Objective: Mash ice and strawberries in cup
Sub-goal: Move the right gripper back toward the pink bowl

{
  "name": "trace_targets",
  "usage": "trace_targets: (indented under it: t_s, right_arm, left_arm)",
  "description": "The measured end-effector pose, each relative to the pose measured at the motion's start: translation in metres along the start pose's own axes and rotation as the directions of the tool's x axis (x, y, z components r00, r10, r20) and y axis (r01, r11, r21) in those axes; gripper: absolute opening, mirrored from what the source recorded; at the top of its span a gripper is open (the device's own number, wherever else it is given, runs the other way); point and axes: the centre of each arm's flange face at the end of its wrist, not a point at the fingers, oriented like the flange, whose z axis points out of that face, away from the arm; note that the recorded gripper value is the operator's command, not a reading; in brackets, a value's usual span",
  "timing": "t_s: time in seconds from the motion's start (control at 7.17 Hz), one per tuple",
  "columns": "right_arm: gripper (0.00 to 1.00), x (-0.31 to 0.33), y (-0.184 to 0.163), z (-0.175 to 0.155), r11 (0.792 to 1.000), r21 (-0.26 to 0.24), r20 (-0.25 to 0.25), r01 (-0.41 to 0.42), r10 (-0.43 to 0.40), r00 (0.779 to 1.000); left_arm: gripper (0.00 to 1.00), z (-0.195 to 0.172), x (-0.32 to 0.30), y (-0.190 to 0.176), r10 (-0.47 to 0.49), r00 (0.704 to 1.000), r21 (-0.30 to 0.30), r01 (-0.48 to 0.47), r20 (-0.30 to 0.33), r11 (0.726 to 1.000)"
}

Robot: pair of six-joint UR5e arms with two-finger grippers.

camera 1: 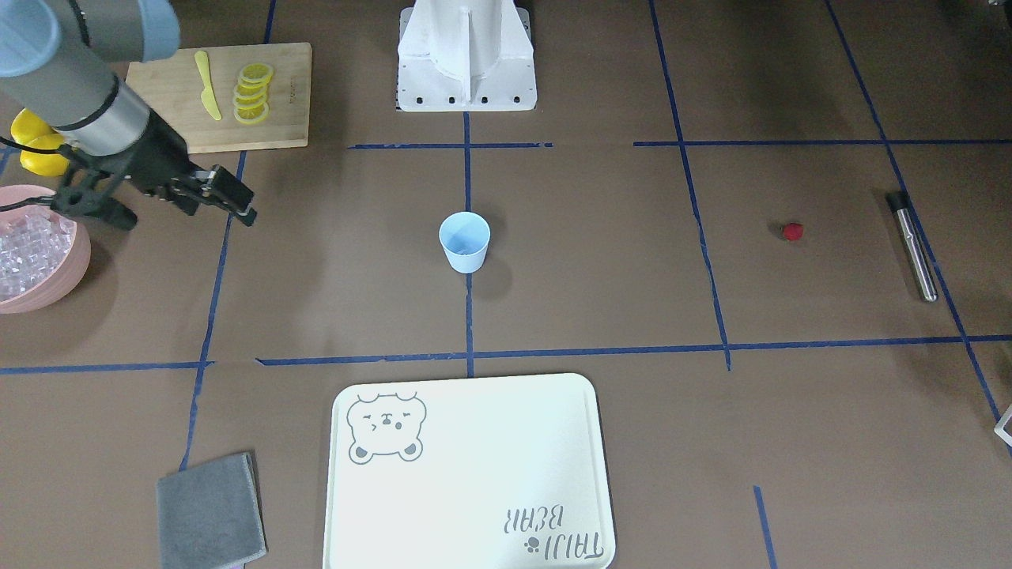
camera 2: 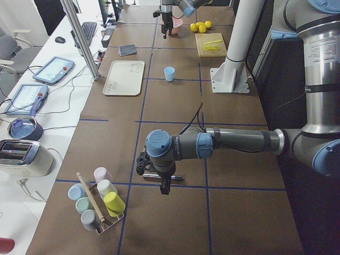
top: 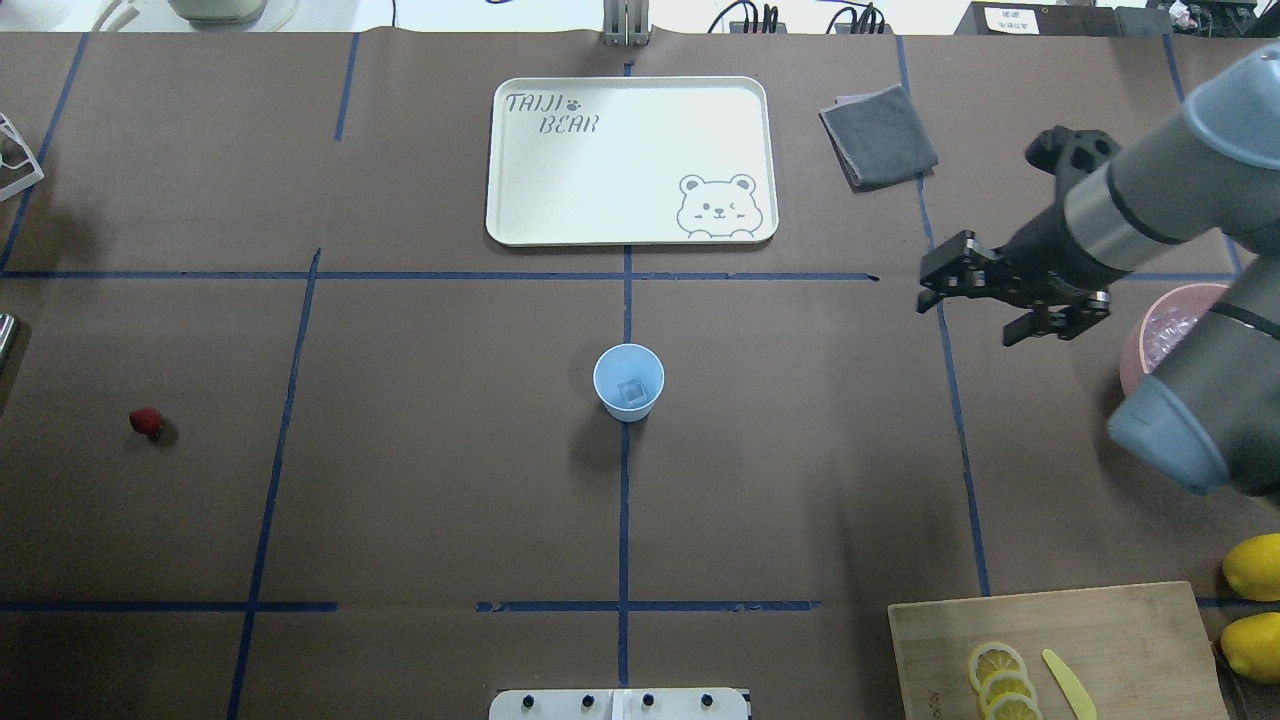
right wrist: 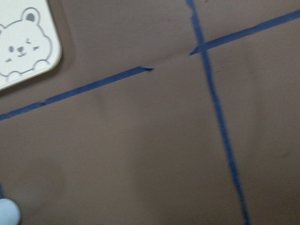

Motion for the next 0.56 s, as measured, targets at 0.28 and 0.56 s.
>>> trace_targets:
  t_s: [0.28, 0.56]
  right_arm:
    - [1.00, 0.120, -0.014, -0.011, 0.974, 0.000, -0.107, 0.225, -0.223, 0.969]
    - [1.00, 0.198, -0.029, -0.017, 0.906, -0.030, -0.187, 0.422, -0.420, 0.888]
  left_arm:
    - [1.00, 0.004, -0.002, 0.006, -0.005, 1.000, -0.008, 0.005, -0.001, 1.000]
    - [1.00, 0.006, -0.004, 0.008, -0.007, 1.000, -0.012, 0.007, -0.002, 1.000]
